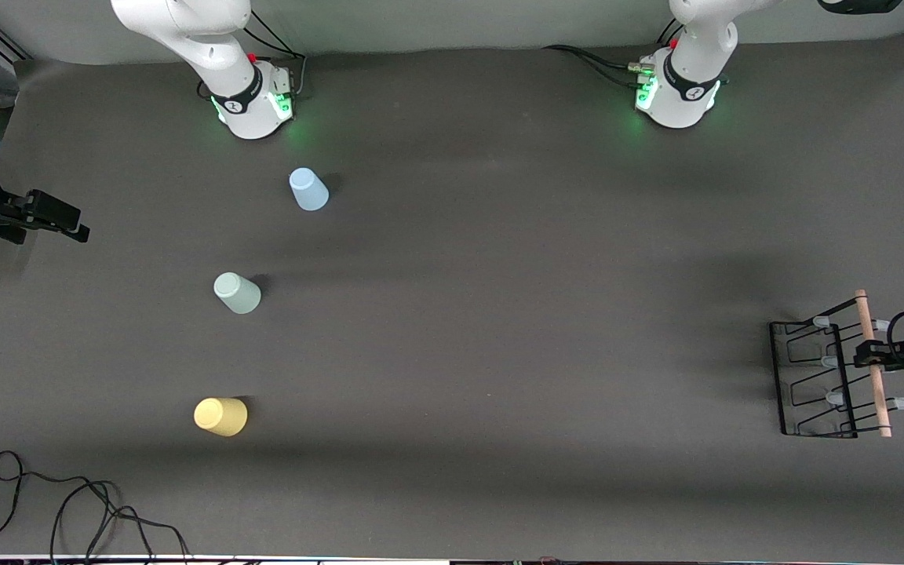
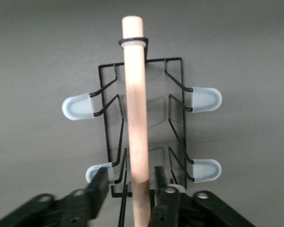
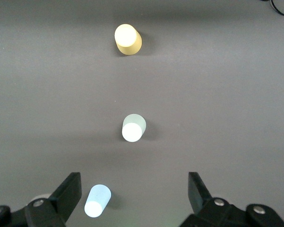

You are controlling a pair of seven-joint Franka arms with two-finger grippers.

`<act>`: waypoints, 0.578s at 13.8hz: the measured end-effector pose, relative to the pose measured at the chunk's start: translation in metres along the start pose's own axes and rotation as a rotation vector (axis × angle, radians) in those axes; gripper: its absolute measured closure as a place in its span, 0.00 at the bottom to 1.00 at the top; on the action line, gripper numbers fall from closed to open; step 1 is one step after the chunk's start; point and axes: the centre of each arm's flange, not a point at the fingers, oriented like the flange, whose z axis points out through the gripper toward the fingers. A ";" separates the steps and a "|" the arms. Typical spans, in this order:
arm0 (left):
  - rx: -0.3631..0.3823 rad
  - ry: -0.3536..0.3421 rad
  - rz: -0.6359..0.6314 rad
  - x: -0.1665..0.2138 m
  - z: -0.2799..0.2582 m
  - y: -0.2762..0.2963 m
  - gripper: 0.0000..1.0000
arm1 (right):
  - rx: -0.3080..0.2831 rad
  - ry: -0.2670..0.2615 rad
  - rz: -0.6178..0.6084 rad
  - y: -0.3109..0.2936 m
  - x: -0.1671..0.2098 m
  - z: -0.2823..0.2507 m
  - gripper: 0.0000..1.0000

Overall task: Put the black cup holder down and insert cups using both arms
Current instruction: 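Close the left gripper on the wooden rod of the rack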

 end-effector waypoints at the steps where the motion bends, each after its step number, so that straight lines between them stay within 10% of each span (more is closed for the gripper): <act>1: -0.002 -0.001 0.002 0.001 0.000 0.002 0.72 | 0.000 0.000 0.000 0.000 0.000 0.000 0.00; 2: -0.004 -0.001 0.006 0.002 0.001 0.004 0.84 | 0.000 0.000 0.000 0.000 0.000 0.000 0.00; 8: -0.015 -0.017 -0.017 0.006 -0.002 0.017 0.84 | 0.000 0.000 0.000 0.000 0.000 0.000 0.00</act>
